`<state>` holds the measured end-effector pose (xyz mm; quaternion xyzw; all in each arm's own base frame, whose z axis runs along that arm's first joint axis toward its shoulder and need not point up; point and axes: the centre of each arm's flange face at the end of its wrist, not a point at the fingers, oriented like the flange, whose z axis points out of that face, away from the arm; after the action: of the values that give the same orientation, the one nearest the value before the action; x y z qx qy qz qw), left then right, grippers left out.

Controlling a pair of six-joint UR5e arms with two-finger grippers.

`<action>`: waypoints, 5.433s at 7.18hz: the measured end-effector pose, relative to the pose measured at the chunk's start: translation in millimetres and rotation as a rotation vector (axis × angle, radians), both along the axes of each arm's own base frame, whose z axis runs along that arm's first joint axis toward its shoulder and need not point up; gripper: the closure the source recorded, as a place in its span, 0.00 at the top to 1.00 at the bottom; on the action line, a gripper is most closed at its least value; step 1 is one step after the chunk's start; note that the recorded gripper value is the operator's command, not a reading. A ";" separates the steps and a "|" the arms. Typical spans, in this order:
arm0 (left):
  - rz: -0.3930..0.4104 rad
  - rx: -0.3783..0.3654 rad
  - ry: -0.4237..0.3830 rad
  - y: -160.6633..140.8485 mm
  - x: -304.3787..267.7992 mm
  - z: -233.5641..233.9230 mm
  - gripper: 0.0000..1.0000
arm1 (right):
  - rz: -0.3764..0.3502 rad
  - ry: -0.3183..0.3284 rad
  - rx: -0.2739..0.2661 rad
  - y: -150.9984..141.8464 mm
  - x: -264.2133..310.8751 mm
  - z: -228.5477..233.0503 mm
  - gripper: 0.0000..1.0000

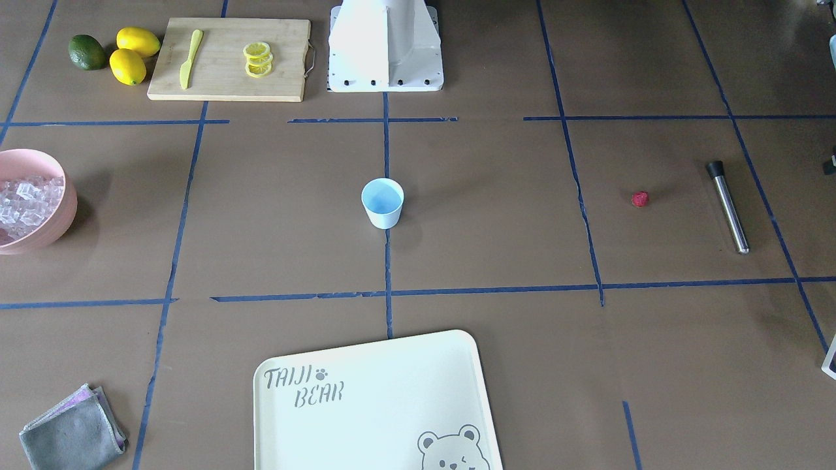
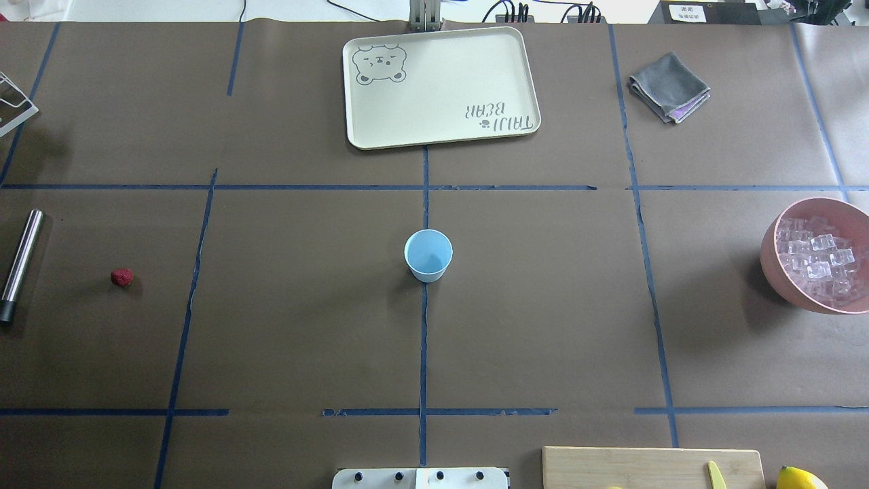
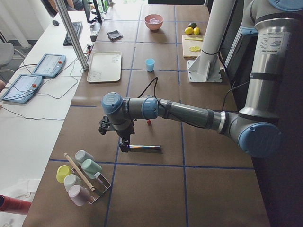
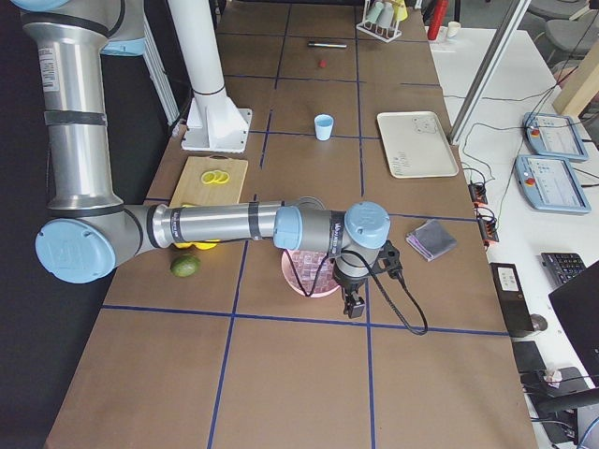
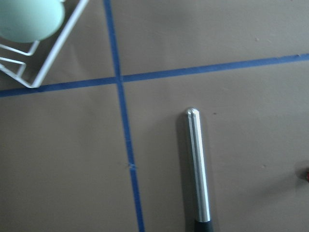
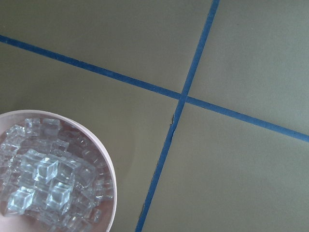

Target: Mash ice and strawberries in cup

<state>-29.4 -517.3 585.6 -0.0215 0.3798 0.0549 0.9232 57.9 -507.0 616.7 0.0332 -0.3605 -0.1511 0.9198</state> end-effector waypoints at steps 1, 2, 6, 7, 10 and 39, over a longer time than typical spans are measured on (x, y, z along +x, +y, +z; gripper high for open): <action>-0.012 0.006 -0.004 1.2 -5.6 -3.5 1.00 | -0.007 0.005 -0.012 0.0 -5.4 -1.3 1.00; -0.016 0.015 -0.009 3.5 -6.5 -9.3 1.00 | -0.012 -0.003 -0.021 4.4 -8.0 -0.8 1.00; -0.012 0.007 -0.005 14.6 -4.1 -4.1 1.00 | 0.007 -0.063 -0.053 23.0 -14.5 0.7 1.00; -0.011 0.009 -0.002 15.8 -3.8 -3.1 1.00 | 0.059 -0.094 -0.093 25.4 -20.9 -12.0 0.99; -0.007 0.028 0.001 20.9 -3.9 -8.4 1.00 | 0.238 -0.102 -0.276 44.3 -70.0 -63.3 0.98; -0.005 0.125 0.009 27.1 -1.1 -30.6 1.00 | 0.522 -0.484 -0.521 131.9 -469.5 -435.4 0.00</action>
<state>-30.5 -490.2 555.0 0.0372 0.3798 0.0765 0.9211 -411.5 -375.1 181.3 -0.0754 -0.5710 0.1947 0.7939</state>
